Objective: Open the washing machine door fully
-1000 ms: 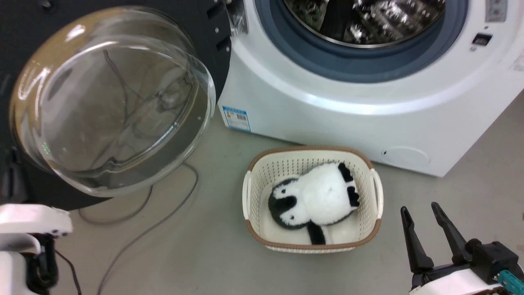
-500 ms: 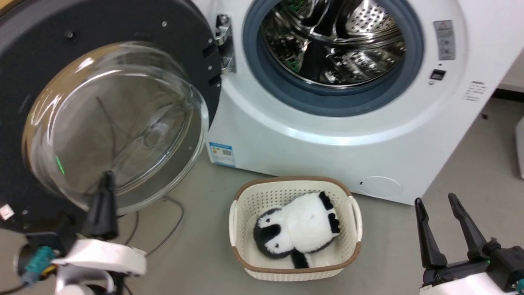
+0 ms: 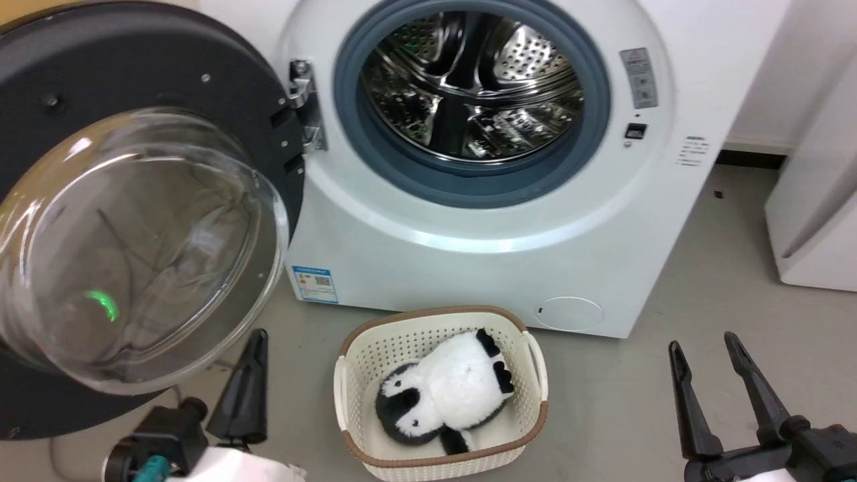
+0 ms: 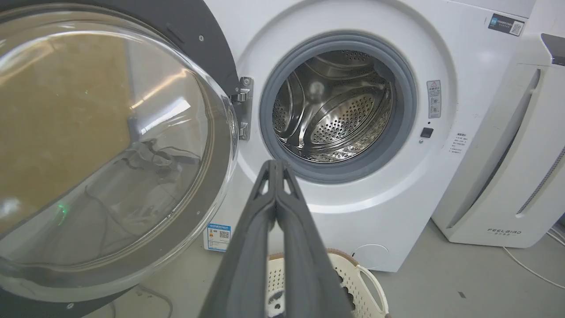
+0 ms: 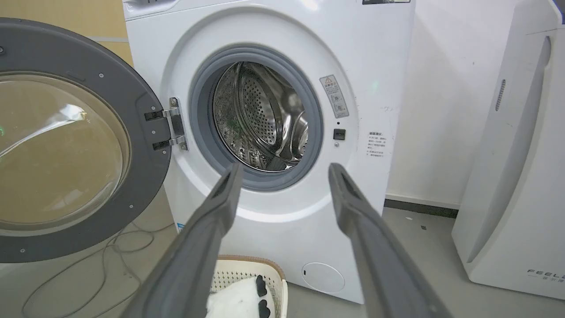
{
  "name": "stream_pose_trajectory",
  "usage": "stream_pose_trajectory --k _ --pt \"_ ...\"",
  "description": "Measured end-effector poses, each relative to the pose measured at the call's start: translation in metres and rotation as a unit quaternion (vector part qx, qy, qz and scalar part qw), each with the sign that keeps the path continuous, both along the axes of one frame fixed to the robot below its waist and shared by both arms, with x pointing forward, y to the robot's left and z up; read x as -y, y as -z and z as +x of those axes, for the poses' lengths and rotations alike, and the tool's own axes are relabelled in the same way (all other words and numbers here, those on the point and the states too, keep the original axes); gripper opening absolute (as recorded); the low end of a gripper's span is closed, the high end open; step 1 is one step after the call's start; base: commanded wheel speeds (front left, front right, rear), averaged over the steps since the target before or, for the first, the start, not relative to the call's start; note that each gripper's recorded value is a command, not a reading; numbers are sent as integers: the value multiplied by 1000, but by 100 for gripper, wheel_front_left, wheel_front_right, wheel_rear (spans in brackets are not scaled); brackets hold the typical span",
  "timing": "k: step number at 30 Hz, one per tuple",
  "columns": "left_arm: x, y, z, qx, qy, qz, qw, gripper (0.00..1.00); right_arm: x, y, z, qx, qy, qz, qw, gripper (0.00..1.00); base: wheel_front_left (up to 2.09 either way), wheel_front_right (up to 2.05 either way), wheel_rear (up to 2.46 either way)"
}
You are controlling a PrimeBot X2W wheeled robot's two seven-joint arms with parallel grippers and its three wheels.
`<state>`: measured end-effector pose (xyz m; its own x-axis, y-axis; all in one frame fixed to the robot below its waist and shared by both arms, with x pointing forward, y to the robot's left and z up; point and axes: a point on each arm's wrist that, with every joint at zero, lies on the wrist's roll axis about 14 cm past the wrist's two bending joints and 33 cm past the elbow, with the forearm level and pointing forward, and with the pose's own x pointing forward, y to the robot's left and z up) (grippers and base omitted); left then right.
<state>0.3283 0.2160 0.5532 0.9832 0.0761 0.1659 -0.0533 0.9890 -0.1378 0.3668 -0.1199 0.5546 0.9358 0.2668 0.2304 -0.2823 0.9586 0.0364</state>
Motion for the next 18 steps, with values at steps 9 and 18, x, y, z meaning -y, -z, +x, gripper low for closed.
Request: stream_pose_trajectory --k 9,18 --pt "27 21 -2 -19 32 5 999 100 12 6 -11 -11 20 2 1000 100 0 0 0" --pt "35 35 -4 -32 36 20 999 100 14 8 -15 -14 25 5 1000 100 0 0 0"
